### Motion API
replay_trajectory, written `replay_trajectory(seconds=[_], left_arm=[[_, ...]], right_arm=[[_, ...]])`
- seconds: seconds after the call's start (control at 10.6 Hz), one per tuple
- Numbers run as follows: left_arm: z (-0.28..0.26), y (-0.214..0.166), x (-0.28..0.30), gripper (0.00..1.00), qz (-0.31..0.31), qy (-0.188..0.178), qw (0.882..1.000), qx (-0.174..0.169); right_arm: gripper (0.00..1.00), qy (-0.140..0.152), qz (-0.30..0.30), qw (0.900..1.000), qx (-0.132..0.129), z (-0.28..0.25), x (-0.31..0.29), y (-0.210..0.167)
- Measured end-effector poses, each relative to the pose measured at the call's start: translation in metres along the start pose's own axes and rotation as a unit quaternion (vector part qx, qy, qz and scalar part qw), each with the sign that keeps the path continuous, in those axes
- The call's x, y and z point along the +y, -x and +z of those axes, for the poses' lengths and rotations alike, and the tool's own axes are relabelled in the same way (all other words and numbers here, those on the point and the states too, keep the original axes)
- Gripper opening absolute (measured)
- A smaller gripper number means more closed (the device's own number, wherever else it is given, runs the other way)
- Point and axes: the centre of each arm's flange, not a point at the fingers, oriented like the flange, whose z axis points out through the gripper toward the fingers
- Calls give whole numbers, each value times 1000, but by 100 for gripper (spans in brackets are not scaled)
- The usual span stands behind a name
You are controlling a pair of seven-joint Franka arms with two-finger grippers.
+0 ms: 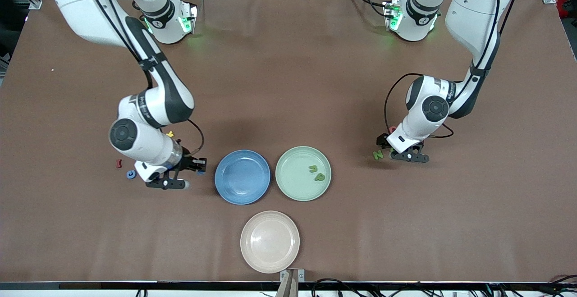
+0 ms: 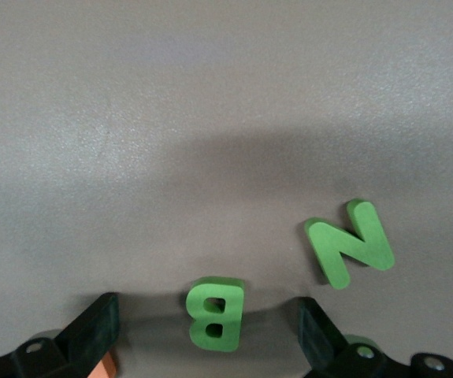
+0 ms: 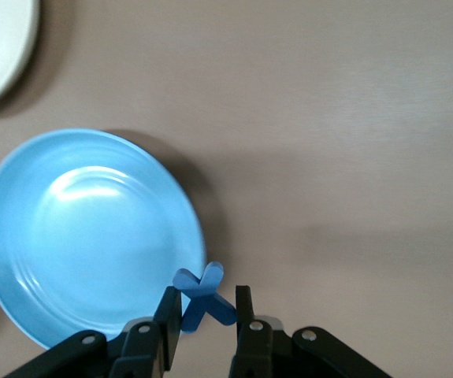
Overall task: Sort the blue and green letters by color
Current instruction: 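Drop the x on the blue plate while the left gripper grasps the B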
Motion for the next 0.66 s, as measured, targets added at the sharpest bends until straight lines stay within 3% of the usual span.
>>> replay_trajectory(seconds=[0.57,0.66], left_arm=[[-5,-2,-2,100,-1,0,1000,6],[-8,-3,-2,100,-2,1,1000,8]], right_arm=[[32,-23,31,999,34,33,-73,-7],[38,-24,42,998,34,39,-79,-4]])
